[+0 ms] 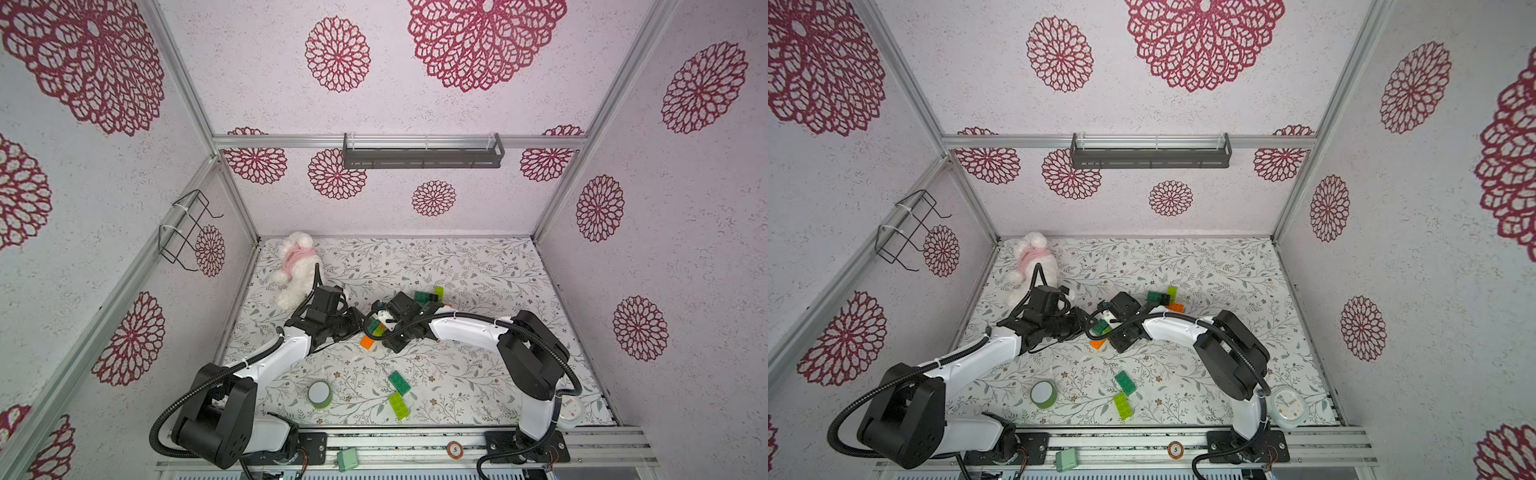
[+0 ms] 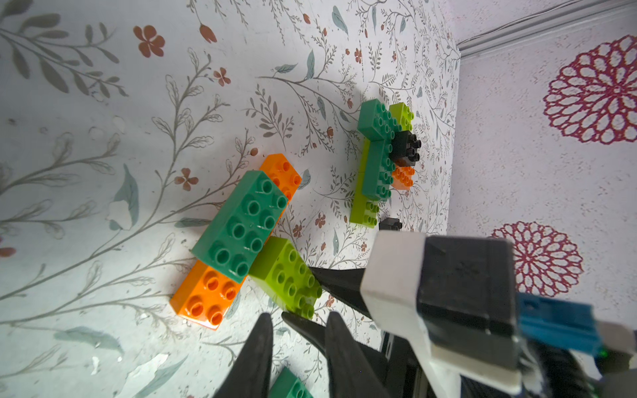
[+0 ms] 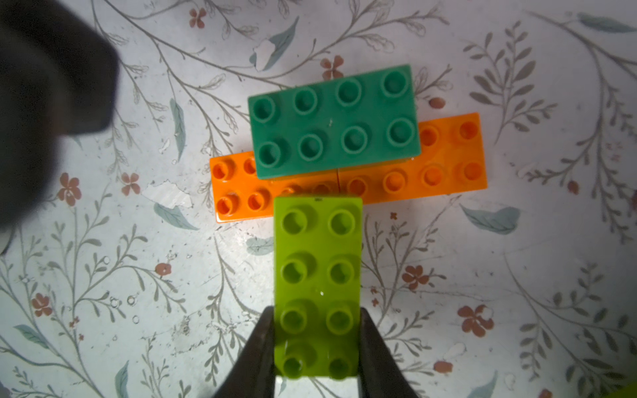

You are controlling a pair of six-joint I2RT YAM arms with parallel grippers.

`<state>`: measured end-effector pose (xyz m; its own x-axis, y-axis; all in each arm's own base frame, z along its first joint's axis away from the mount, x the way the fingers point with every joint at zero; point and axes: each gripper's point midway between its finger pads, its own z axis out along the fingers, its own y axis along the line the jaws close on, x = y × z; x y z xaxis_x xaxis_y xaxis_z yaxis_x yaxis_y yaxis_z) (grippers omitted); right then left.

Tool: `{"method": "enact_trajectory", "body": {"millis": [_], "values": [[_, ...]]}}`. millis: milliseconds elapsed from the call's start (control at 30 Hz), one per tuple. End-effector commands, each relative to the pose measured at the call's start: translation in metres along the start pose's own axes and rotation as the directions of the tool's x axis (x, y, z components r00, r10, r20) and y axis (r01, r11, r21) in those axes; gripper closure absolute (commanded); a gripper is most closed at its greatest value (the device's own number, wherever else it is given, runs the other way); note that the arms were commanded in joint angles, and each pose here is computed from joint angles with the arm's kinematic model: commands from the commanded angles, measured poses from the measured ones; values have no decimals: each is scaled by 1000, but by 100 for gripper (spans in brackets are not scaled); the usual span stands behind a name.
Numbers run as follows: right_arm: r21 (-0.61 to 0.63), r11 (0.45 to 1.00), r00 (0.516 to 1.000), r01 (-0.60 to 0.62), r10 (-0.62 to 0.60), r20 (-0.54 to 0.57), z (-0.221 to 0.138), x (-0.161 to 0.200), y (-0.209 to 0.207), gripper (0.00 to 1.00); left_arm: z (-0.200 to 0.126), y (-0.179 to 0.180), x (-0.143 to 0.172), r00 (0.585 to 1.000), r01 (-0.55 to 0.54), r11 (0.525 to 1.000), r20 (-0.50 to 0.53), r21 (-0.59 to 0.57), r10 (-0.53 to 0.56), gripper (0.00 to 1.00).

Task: Assemble a small pinwheel with lego
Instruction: Assemble the lego brick with the lego brick.

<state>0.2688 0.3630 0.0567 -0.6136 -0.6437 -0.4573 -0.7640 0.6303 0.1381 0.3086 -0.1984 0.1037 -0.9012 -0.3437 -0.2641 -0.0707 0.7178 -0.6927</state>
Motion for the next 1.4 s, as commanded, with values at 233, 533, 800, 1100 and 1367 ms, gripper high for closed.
{"method": "enact_trajectory", "body": {"millis": [233, 533, 800, 1100, 1367], "values": [[-19, 1000, 1000, 0, 0, -8, 1, -8, 3, 86, 8, -14, -8, 1000, -8, 999, 5, 53, 8, 75], [-15, 1000, 999, -7, 7, -36, 5, -5, 4, 86, 25, -13, -8, 1000, 10, 998, -7, 59, -9, 84], [-2, 1000, 998, -14, 14, -69, 9, -1, 3, 86, 39, -11, -6, 1000, 15, 998, -15, 54, -14, 86], [12, 1000, 996, -4, 5, -91, 8, 2, 5, 86, 51, 6, -1, 999, 30, 1000, -28, -11, -30, 89], [37, 999, 994, 18, -14, -108, 9, 2, 9, 86, 50, 10, 1, 999, 32, 999, -26, -19, -32, 89]]}}
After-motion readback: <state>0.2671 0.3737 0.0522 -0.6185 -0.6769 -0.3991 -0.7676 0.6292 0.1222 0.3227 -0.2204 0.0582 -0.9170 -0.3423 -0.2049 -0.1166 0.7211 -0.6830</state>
